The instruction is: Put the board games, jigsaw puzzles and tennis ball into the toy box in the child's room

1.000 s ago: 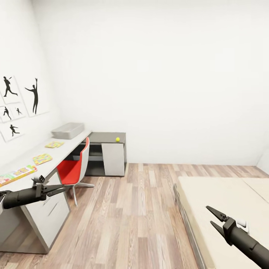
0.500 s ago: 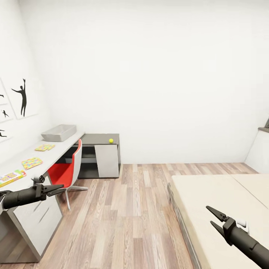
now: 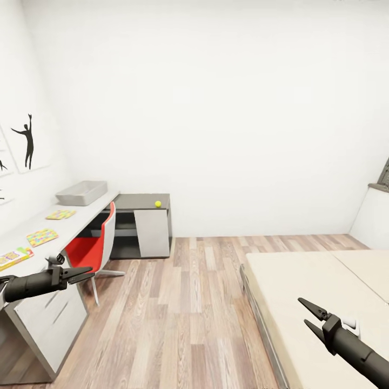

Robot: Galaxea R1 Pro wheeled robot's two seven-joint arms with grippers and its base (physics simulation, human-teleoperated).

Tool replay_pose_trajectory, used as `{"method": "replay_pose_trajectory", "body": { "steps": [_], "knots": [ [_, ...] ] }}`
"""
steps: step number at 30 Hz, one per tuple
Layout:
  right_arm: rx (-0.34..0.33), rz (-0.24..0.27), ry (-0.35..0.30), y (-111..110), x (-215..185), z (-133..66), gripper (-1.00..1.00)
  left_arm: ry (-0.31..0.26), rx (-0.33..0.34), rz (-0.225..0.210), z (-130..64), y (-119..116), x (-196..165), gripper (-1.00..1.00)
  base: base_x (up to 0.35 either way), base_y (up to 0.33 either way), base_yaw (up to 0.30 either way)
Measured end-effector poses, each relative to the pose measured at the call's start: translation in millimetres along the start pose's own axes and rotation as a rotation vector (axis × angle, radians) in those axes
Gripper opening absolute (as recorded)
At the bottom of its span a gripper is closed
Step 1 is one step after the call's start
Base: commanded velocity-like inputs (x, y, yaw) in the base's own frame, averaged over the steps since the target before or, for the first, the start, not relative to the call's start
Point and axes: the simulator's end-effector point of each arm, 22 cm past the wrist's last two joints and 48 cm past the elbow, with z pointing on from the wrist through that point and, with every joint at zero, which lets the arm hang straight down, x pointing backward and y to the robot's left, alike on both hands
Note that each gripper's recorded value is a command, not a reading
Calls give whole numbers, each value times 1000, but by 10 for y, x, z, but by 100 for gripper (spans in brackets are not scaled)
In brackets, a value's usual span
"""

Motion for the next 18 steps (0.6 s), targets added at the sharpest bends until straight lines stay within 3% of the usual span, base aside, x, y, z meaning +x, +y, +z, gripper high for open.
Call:
{"method": "replay_pose_trajectory", "body": {
  "steps": [18],
  "knots": [
    [0, 0, 0, 0, 0, 1, 100, 0, 0, 0, 1, 1, 1, 100, -16, 0, -19]
  ]
}}
